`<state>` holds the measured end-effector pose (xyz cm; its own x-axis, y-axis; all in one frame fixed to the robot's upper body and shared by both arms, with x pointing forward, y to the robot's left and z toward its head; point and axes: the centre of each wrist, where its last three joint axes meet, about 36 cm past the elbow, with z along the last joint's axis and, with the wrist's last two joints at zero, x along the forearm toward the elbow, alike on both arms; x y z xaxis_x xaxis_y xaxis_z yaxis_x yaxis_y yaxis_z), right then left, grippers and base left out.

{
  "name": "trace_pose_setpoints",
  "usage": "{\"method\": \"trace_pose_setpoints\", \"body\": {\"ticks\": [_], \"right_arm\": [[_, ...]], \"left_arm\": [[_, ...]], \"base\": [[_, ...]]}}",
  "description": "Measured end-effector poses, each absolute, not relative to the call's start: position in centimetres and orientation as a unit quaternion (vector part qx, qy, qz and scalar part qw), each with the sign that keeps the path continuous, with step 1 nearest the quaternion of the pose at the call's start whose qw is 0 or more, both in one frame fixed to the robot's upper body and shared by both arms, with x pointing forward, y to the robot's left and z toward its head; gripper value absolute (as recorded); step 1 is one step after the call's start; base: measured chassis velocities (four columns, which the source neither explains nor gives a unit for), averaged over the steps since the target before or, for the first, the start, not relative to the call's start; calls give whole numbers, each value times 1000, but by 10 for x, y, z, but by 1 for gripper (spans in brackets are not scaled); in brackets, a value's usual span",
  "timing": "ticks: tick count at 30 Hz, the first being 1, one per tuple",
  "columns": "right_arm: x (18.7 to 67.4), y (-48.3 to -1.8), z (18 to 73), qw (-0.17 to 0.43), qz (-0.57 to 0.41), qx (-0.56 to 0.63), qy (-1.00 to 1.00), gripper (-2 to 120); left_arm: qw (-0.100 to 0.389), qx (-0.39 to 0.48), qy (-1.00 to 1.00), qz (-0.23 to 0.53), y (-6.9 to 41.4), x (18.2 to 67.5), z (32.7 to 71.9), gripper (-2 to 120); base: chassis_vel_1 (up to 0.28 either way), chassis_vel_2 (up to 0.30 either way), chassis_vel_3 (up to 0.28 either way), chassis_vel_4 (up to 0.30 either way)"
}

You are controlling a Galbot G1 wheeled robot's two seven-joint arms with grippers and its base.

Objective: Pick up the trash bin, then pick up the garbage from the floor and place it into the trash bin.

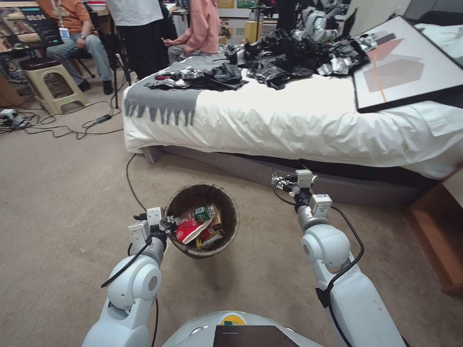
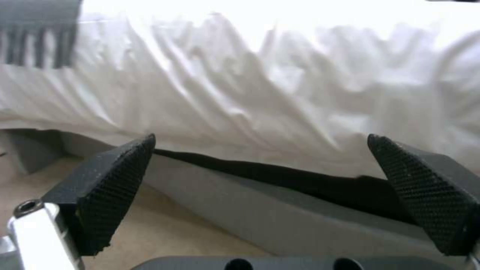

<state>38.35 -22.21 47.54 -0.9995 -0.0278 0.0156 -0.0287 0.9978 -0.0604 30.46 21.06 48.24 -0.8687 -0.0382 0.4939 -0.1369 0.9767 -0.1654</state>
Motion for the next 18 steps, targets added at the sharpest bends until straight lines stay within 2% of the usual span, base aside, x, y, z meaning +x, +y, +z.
{"method": "trace_pose_setpoints", "body": {"ticks": [18], "right_arm": [[384, -223, 474, 10, 31, 14, -999, 100]], "left_arm": [[253, 46, -961, 99, 210, 305, 482, 2]], "base": [[84, 82, 77, 82]]}}
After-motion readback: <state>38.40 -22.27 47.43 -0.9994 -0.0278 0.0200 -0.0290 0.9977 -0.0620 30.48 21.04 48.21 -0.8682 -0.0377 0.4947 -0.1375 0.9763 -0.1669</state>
